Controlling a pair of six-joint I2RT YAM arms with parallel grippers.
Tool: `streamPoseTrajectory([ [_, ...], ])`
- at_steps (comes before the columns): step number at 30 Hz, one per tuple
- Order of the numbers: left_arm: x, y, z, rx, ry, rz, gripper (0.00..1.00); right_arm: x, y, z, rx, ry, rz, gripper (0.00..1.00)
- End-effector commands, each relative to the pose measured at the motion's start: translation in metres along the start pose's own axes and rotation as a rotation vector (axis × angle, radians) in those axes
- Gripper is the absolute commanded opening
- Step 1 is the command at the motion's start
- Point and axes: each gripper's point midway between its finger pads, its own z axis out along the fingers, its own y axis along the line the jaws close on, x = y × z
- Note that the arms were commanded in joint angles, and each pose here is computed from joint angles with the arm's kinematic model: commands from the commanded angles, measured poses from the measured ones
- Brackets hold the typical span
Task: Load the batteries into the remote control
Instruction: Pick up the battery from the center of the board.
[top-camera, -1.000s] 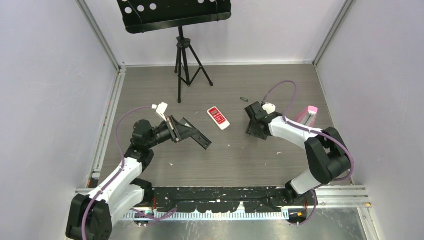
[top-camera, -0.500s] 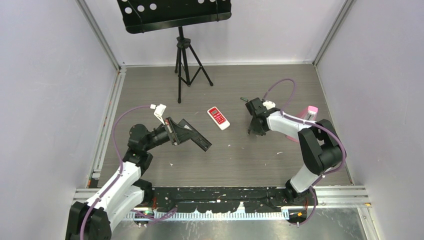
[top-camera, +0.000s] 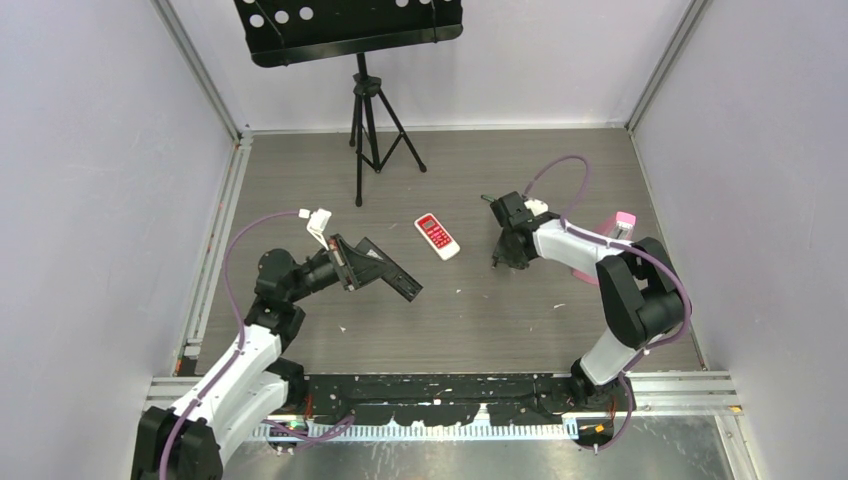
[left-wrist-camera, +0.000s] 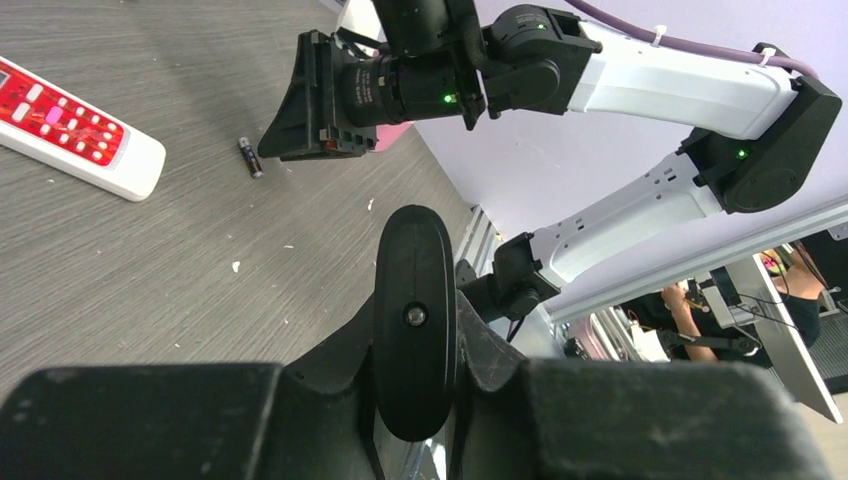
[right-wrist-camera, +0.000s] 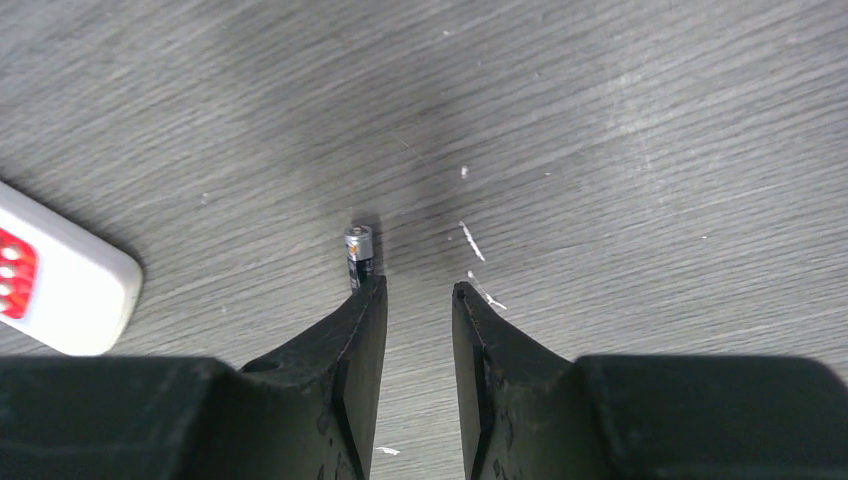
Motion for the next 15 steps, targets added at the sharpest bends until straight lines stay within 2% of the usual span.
streamPoseTrajectory([
  [1,-0.009,-0.006,0.0,0.005,-0.04,0.068,0.0,-0.029,0.02,-0.019,-0.064,-0.068,0.014,0.36],
  [9,-0.01,0.0,0.001,-0.016,-0.045,0.061,0.0,-0.02,0.029,-0.004,-0.069,-0.01,-0.02,0.39],
  [15,-0.007,0.007,0.002,-0.031,-0.035,0.047,0.0,-0.009,0.026,0.009,-0.052,0.031,-0.03,0.37],
])
